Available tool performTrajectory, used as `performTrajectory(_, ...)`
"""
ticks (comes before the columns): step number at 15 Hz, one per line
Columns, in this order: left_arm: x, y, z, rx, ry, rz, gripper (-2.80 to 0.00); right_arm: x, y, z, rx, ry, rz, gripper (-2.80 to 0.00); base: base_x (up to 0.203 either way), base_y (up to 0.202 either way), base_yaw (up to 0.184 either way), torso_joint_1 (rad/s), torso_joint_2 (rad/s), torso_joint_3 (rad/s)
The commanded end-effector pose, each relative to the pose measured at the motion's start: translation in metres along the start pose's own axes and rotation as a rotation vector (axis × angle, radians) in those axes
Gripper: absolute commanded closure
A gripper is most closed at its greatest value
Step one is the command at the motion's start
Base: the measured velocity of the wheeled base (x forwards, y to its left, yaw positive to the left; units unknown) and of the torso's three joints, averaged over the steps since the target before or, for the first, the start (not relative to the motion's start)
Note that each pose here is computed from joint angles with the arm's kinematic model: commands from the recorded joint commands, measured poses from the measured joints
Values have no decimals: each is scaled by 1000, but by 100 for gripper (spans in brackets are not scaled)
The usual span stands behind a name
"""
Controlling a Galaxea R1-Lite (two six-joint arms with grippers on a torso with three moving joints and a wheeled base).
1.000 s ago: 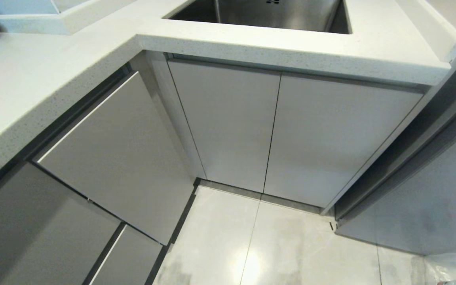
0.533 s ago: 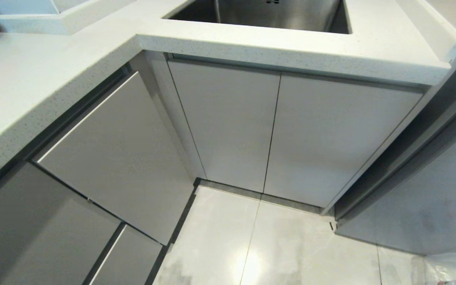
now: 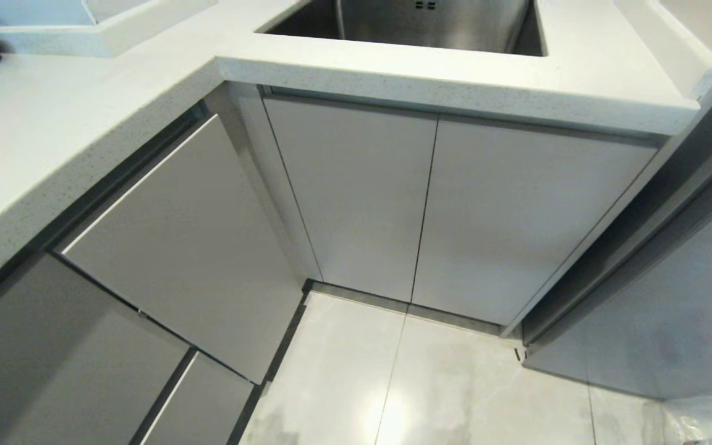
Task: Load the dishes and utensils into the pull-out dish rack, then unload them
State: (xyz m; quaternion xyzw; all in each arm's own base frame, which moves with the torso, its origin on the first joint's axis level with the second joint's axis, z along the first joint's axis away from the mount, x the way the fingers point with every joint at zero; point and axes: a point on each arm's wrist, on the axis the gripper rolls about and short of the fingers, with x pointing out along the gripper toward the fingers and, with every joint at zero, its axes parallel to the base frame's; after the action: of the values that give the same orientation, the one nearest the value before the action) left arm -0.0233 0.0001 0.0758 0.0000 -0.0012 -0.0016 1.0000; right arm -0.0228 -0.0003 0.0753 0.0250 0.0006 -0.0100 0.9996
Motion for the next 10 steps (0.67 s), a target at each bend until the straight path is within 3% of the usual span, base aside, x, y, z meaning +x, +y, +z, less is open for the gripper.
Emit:
performTrajectory(1, 0, 0, 0, 0, 2, 0, 0, 0, 0, 0, 1, 1, 0, 0, 0, 0, 0, 2, 7, 136)
performTrajectory(10, 0, 0, 0, 1, 2, 0, 0, 0, 0, 0, 1, 1, 0, 0, 0, 0, 0, 2, 2, 197)
